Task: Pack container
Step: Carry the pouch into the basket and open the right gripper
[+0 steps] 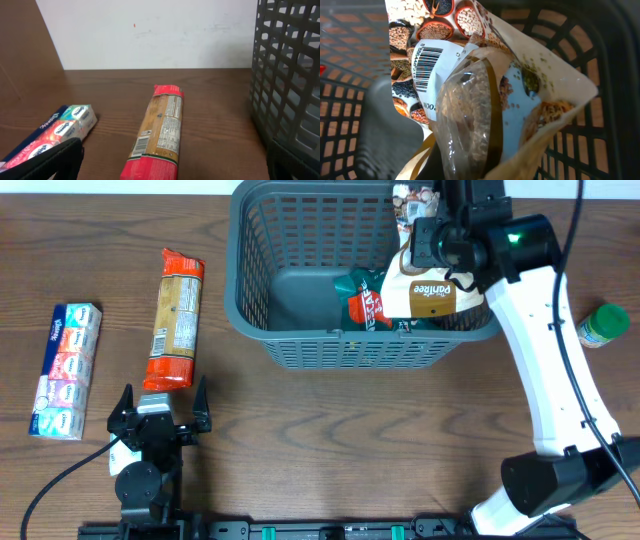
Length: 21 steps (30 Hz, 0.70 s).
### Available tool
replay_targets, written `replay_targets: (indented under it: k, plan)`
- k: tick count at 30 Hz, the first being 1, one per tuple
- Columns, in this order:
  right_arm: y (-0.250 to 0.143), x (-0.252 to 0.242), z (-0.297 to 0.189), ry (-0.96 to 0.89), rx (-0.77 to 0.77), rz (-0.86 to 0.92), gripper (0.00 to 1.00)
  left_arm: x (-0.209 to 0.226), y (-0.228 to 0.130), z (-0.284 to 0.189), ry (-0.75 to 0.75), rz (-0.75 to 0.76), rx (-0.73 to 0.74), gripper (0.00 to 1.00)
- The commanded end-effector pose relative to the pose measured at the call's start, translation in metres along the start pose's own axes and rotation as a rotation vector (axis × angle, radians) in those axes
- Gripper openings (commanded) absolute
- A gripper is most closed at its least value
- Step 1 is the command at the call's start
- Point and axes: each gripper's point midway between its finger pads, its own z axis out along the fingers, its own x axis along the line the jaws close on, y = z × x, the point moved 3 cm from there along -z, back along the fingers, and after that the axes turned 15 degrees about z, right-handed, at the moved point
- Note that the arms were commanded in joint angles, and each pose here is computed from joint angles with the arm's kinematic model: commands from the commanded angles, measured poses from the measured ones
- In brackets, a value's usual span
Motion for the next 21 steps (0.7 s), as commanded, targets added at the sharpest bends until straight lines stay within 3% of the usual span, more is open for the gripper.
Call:
replay_targets:
  k: [1, 2, 3, 4, 13, 19, 21]
  plan:
    - [0.002, 0.004, -0.006, 0.003, -0.022, -0.02, 0.15, -0.002, -0.002, 0.001, -0.003, -0.013, -0.001, 0.98]
    - [0.002, 0.004, -0.006, 0.003, -0.023, -0.02, 0.38, -0.002, -0.002, 0.001, -0.003, -0.013, -0.001, 0.99]
    - [0.002, 0.003, -0.006, 0.003, -0.022, -0.02, 0.84, -0.002, -0.002, 0.001, -0.003, -0.013, -0.001, 0.99]
    - [0.002, 0.003, -0.006, 0.002, -0.02, -0.02, 0.99, -0.002, -0.002, 0.001, -0.003, -0.013, -0.001, 0.99]
    - [0.003, 0.0, -0.01, -0.013, -0.034, -0.02, 0.99, -0.002, -0.002, 0.001, -0.003, -0.013, -0.001, 0.99]
    - [0.026, -0.02, -0.054, -0.084, -0.196, 0.002, 0.99, -0.002, -0.002, 0.001, -0.003, -0.013, -0.001, 0.99]
    - [0.033, -0.028, -0.079, -0.114, -0.26, -0.079, 0.99, -0.002, -0.002, 0.001, -0.003, -0.013, -0.001, 0.99]
